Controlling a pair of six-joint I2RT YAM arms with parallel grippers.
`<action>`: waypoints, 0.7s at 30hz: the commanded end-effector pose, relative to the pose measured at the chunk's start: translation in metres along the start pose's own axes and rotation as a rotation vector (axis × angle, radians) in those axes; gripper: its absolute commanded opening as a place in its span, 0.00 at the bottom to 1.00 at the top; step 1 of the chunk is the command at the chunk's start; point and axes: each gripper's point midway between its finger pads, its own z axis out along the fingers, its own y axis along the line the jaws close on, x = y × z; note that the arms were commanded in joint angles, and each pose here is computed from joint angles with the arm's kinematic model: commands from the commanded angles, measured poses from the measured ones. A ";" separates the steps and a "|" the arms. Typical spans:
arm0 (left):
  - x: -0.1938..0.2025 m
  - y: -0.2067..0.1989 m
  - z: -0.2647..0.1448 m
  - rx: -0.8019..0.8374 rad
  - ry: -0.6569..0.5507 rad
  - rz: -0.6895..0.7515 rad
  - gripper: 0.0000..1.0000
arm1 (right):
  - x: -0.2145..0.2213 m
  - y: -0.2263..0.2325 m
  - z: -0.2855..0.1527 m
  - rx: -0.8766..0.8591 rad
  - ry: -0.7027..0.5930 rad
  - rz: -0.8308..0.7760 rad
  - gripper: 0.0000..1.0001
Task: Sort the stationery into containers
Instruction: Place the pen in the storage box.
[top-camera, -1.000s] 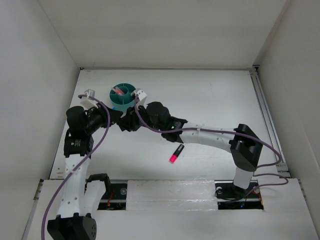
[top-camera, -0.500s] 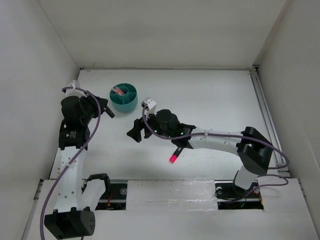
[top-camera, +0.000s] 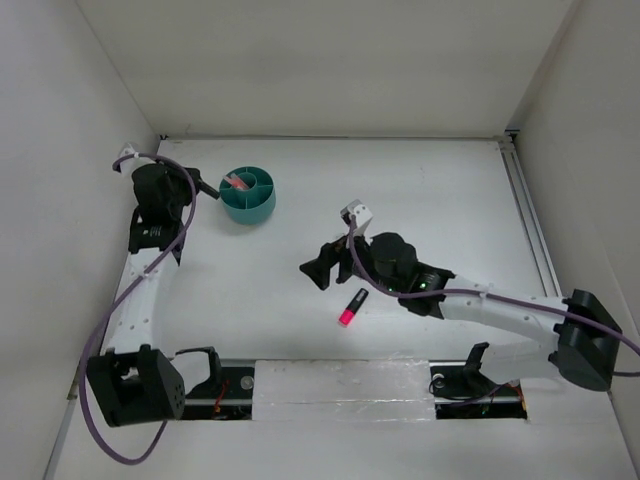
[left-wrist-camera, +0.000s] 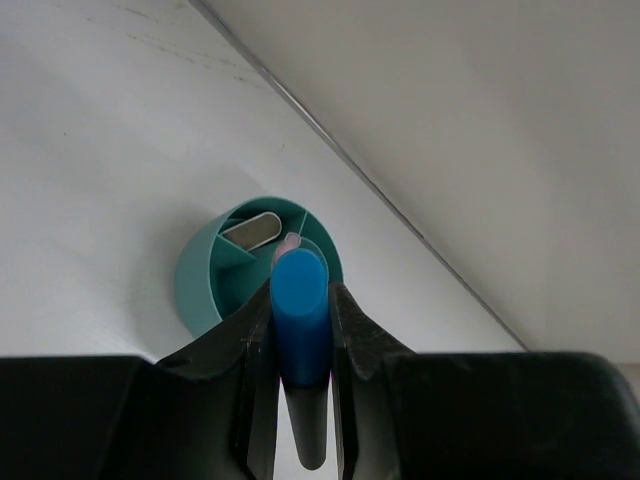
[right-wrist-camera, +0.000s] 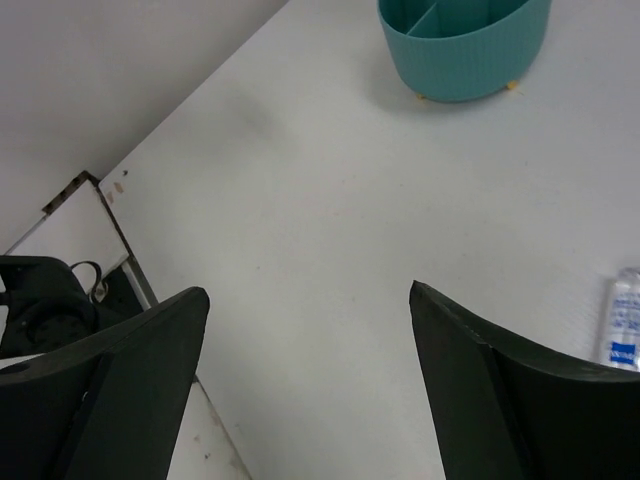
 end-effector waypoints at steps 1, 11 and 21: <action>-0.022 -0.012 0.018 0.062 -0.128 -0.076 0.00 | -0.012 -0.007 -0.019 0.040 -0.059 0.001 0.88; 0.004 0.007 0.056 0.072 -0.108 -0.119 0.00 | -0.006 -0.013 -0.055 0.051 -0.057 0.009 0.90; 0.036 0.032 0.080 0.062 -0.075 -0.118 0.00 | -0.008 -0.014 -0.058 0.058 -0.063 0.010 0.91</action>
